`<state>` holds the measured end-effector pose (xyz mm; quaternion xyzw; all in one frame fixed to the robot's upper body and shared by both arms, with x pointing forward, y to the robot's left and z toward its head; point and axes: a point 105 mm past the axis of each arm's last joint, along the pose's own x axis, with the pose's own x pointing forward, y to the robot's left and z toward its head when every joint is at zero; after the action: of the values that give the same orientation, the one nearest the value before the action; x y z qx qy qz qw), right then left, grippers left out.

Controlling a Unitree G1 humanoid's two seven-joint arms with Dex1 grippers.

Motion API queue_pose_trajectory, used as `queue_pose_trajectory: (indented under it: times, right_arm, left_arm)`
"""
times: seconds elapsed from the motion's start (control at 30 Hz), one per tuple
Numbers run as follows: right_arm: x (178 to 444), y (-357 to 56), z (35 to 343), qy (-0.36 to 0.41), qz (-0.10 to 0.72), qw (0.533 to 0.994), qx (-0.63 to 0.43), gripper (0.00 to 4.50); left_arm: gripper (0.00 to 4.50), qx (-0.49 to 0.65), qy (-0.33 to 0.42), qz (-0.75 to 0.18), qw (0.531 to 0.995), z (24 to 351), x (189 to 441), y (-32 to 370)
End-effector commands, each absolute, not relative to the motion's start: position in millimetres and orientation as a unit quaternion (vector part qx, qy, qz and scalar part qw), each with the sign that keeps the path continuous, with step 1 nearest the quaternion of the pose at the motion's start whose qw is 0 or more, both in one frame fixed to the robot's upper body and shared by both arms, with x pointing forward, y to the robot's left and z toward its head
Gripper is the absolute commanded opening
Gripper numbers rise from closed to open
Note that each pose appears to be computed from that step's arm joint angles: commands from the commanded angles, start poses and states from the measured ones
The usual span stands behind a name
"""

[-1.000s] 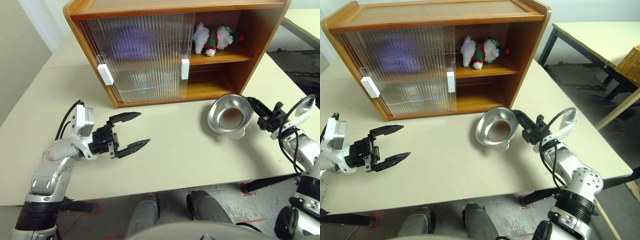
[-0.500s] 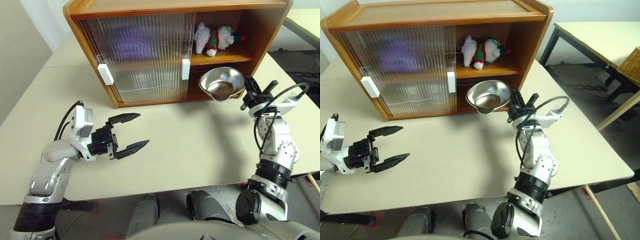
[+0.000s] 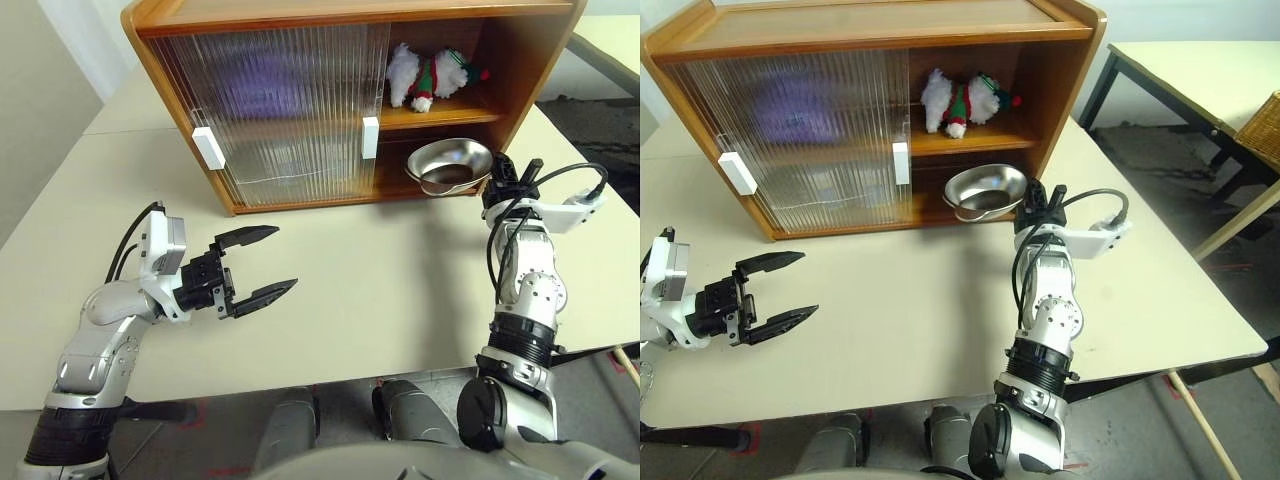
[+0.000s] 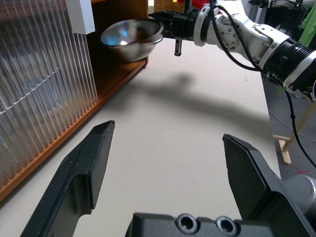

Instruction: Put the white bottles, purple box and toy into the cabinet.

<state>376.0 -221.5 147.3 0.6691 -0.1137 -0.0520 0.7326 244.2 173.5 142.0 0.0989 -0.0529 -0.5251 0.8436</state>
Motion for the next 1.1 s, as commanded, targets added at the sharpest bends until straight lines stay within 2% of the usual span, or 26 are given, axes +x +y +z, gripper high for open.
queue_pose_trajectory:
  times: [0.03, 0.27, 0.53, 0.9, 1.1]
  right_arm:
    - [388, -198, 146, -0.110, -0.051, 0.716, 0.688, 0.04]
    - [400, -186, 132, -0.119, -0.090, 0.705, 0.693, 0.04]
    - [417, -153, 126, -0.093, -0.057, 0.704, 0.702, 0.04]
    - [438, -129, 116, -0.069, -0.062, 0.706, 0.702, 0.04]
    - [440, -133, 114, -0.082, -0.083, 0.717, 0.687, 0.04]
  left_arm:
    - [4.50, 0.108, -0.051, -0.523, 0.844, 143, 244, 177]
    - [4.50, 0.108, -0.048, -0.522, 0.845, 142, 242, 179]
    - [4.50, 0.107, -0.045, -0.523, 0.845, 141, 241, 179]
    - [4.50, 0.106, -0.047, -0.524, 0.844, 142, 241, 177]
    - [4.50, 0.106, -0.048, -0.523, 0.844, 144, 241, 176]
